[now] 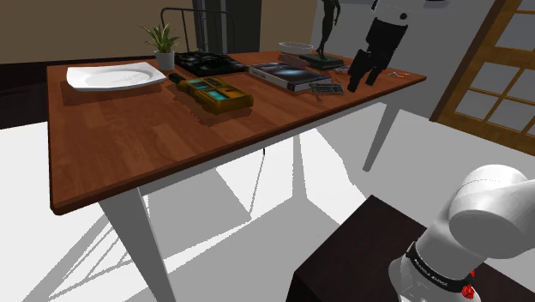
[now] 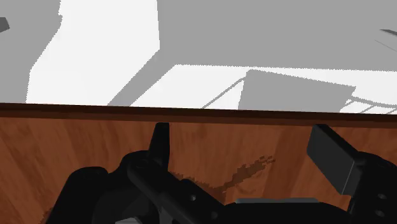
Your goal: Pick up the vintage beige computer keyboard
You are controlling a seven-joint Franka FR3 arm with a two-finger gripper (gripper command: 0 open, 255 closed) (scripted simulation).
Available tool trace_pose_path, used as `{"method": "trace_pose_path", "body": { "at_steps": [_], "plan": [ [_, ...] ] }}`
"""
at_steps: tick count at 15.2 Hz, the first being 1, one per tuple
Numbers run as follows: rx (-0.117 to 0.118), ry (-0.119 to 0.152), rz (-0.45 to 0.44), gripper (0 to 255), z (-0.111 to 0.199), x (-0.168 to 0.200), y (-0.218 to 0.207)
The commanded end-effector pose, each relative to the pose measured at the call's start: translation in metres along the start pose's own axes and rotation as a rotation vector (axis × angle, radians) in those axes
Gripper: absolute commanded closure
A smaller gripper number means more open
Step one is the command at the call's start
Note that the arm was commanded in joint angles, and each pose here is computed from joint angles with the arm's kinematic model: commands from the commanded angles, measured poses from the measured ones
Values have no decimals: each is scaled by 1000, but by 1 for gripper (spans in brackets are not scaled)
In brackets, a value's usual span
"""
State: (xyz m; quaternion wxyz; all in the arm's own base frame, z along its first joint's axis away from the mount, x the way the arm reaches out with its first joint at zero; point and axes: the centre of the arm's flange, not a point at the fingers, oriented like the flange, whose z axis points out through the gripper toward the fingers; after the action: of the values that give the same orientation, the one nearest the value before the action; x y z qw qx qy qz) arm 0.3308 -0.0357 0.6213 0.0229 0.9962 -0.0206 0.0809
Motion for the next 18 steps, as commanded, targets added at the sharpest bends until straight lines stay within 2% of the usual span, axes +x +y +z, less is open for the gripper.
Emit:
{"method": "trace_pose_path", "body": {
  "at_steps": [1, 7, 13, 18],
  "plan": [
    [0, 0, 0, 0, 0, 0, 0],
    [15, 19, -502, 0, 16, 57, 51],
    [30, 37, -999, 0, 32, 132, 68],
    [30, 37, -999, 0, 58, 128, 67]
  ]
}}
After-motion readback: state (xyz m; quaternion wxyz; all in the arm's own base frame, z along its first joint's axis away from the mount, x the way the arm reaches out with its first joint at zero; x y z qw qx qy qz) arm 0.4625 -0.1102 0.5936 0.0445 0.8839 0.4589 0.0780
